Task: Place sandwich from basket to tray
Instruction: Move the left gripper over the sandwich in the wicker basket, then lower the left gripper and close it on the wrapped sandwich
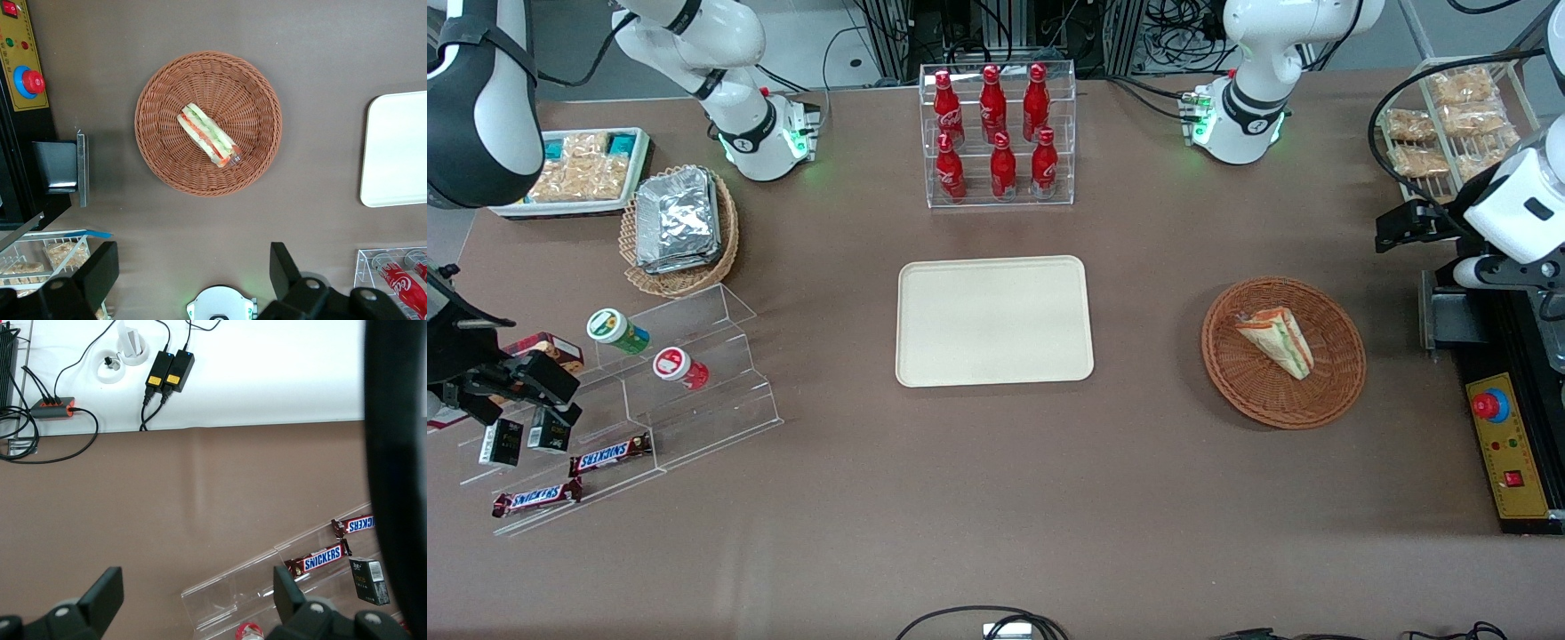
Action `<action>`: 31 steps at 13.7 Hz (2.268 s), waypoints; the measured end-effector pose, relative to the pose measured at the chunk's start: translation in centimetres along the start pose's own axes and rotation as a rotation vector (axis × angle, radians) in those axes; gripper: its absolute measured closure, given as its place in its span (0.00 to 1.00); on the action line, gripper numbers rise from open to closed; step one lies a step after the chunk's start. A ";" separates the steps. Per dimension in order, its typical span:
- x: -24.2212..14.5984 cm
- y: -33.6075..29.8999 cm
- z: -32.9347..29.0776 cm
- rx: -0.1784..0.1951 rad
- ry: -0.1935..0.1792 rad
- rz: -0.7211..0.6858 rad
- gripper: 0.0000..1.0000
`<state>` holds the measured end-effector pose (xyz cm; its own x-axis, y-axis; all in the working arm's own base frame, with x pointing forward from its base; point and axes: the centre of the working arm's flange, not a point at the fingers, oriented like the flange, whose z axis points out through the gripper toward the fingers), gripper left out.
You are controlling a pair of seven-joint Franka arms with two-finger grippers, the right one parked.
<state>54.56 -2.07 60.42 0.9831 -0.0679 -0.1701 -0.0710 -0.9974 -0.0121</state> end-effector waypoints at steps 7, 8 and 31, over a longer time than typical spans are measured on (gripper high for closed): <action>1.2 -0.3 2.1 0.001 -0.033 0.000 0.00; 1.7 -0.3 3.1 0.006 -0.035 -0.003 0.00; 2.4 1.5 29.3 -0.019 0.106 -0.519 0.00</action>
<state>51.88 -3.06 31.11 0.8998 0.4339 -0.0456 0.4317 -0.9006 -0.0505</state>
